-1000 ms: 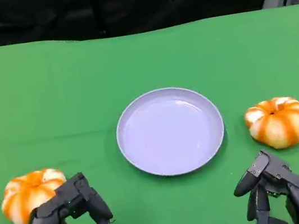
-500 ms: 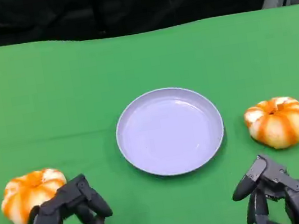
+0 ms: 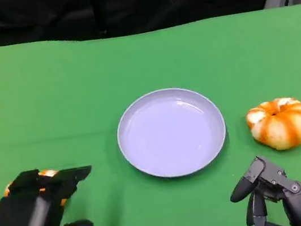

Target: Grasp the bread from the table and place it into the plate.

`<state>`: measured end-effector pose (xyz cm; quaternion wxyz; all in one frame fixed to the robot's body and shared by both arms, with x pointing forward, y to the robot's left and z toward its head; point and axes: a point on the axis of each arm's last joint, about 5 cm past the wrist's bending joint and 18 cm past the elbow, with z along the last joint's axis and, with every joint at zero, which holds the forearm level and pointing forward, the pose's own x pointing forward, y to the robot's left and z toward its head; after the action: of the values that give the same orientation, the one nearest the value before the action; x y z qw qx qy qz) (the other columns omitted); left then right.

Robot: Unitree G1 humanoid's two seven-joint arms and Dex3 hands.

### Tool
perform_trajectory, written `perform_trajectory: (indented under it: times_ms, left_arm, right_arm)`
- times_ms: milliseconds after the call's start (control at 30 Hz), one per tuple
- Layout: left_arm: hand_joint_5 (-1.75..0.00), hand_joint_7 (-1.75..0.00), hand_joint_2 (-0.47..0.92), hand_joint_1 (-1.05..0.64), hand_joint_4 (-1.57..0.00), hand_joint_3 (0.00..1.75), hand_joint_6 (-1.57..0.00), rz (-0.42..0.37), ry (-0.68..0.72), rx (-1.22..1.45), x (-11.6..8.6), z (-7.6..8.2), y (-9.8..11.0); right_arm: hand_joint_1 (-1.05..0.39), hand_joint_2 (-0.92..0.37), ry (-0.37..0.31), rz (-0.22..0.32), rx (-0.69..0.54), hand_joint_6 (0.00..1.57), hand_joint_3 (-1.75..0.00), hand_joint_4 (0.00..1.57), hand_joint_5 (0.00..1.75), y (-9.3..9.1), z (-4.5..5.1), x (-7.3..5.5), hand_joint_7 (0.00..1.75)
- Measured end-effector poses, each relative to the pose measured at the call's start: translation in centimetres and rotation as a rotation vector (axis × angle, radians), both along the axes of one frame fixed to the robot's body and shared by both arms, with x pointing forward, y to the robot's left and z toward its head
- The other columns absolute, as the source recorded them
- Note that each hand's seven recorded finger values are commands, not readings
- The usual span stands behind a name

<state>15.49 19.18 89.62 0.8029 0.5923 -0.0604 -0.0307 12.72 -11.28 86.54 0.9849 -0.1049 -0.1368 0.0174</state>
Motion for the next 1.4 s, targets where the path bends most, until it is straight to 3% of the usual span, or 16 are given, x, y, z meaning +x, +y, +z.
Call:
perform_trajectory:
  times_ms: [167, 300, 567, 767, 1300, 1333, 1367, 1400]
  left_arm:
    - [-0.52, -0.01, 0.92, -0.63, 0.0, 0.07, -0.25, 0.079, 0.135, 0.14, 1.2, 0.6, -0.2]
    - [-0.59, -0.02, 0.88, -0.61, -0.01, 0.01, -0.28, 0.125, 0.24, 0.18, 2.8, 0.1, -0.6]
    - [-0.59, -0.01, 0.87, -0.53, -0.01, 0.0, -0.27, 0.223, 0.408, 0.221, 6.5, -2.1, -0.9]
    - [-0.6, -0.01, 0.88, -0.52, -0.03, 0.0, -0.29, 0.241, 0.448, 0.205, 8.1, -3.0, -1.0]
    - [-0.6, -0.01, 0.88, -0.52, -0.04, 0.0, -0.3, 0.231, 0.442, 0.203, 8.3, -3.2, -1.1]
    - [-1.28, -0.9, 0.87, -0.33, -0.61, 0.1, -0.62, 0.231, 0.442, 0.204, 8.3, -3.2, -1.0]
    - [-1.51, -1.31, 0.86, -0.26, -0.81, 0.14, -0.68, 0.218, 0.411, 0.182, 8.3, -3.4, -1.0]
    - [-1.62, -1.52, 0.86, -0.23, -0.91, 0.17, -0.71, 0.197, 0.345, 0.153, 8.0, -3.8, -0.8]
  right_arm:
    - [-0.18, -0.68, 0.001, 0.0, 0.003, 0.45, -1.48, 0.86, 1.75, 0.1, 0.05, 0.0, 1.75]
    - [-0.16, -0.67, 0.001, 0.004, 0.005, 0.45, -1.48, 0.86, 1.75, 0.2, 0.07, -0.1, 1.75]
    - [-0.17, -0.67, 0.009, 0.005, 0.007, 0.45, -1.48, 0.85, 1.75, 0.2, 0.12, -0.1, 1.75]
    - [-0.16, -0.68, 0.004, 0.003, 0.008, 0.44, -1.48, 0.85, 1.75, 0.1, 0.3, -0.3, 1.75]
    - [-0.16, -0.68, 0.009, 0.001, 0.007, 0.44, -1.47, 0.85, 1.75, 0.1, 0.26, -0.4, 1.75]
    - [-0.15, -0.68, 0.009, 0.001, 0.008, 0.44, -1.46, 0.85, 1.75, 0.1, 0.26, -0.4, 1.75]
    - [-0.15, -0.68, 0.008, 0.002, 0.006, 0.44, -1.46, 0.85, 1.75, 0.1, 0.26, -0.4, 1.75]
    - [-0.15, -0.68, 0.008, 0.002, 0.004, 0.44, -1.46, 0.85, 1.75, 0.1, 0.26, -0.4, 1.75]
